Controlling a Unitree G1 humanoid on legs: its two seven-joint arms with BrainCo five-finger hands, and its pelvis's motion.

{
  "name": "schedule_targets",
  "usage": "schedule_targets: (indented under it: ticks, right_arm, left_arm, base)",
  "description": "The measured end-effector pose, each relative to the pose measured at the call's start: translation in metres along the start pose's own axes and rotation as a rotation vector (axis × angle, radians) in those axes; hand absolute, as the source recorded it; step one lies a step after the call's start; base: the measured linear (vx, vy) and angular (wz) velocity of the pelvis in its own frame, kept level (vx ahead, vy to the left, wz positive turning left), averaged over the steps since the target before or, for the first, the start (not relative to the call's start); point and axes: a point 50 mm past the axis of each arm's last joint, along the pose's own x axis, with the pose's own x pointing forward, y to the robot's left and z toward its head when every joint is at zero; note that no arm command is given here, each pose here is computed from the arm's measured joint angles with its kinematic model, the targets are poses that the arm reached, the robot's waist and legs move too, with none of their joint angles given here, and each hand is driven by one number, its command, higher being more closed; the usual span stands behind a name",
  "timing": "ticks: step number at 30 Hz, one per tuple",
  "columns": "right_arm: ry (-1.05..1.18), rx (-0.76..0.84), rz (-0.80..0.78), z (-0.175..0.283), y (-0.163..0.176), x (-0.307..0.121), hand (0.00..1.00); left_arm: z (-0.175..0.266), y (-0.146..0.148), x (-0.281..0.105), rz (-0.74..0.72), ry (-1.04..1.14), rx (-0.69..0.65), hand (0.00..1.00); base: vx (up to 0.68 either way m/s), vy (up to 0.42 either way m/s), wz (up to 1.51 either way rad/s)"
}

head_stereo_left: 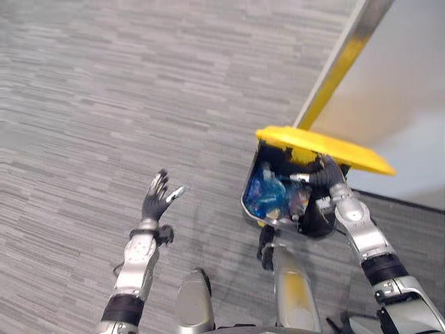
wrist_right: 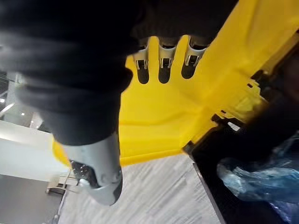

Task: Gather rubbish on tea table into small bin, then transfer packed bag to large trash can.

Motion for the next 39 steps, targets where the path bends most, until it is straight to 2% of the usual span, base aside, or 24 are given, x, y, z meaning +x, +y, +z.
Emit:
schedule_targets:
  ticks: [6, 13, 22, 26, 29, 34, 39]
  right_arm:
    - [0.137, 0.033, -0.009, -0.033, 0.008, -0.012, 0.00]
    - [0.298, 0.032, 0.002, -0.071, 0.015, -0.037, 0.00]
    - [0.398, 0.094, 0.114, -0.092, 0.052, -0.072, 0.00]
    - [0.555, 0.153, 0.200, -0.117, 0.091, -0.128, 0.00]
    - [0.665, 0.119, 0.210, -0.135, 0.093, -0.155, 0.00]
    - [0.895, 0.124, 0.164, -0.168, 0.087, -0.186, 0.00]
    - [0.995, 0.133, 0.110, -0.181, 0.075, -0.210, 0.00]
  left_arm:
    - [-0.086, 0.029, -0.045, 0.102, 0.417, 0.083, 0.00]
    - [-0.126, 0.040, -0.087, 0.122, 0.652, 0.145, 0.00]
    - [-0.142, 0.028, -0.110, 0.127, 0.739, 0.101, 0.00]
    - [-0.151, 0.027, -0.130, 0.148, 0.791, 0.079, 0.00]
    - [-0.157, 0.009, -0.135, 0.136, 0.827, 0.022, 0.00]
    - [-0.151, 0.010, -0.120, 0.128, 0.786, 0.021, 0.00]
    - [-0.149, 0.020, -0.119, 0.137, 0.783, 0.047, 0.00]
  base:
    - [0.04, 0.031, 0.02]
    - [-0.04, 0.016, 0.16]
    - [-0.15, 0.077, -0.38]
    - [-0.12, -0.050, -0.22]
    - [-0.09, -0.055, -0.67]
    - [-0.09, -0.101, -0.59]
    - [-0.04, -0.012, -0.08]
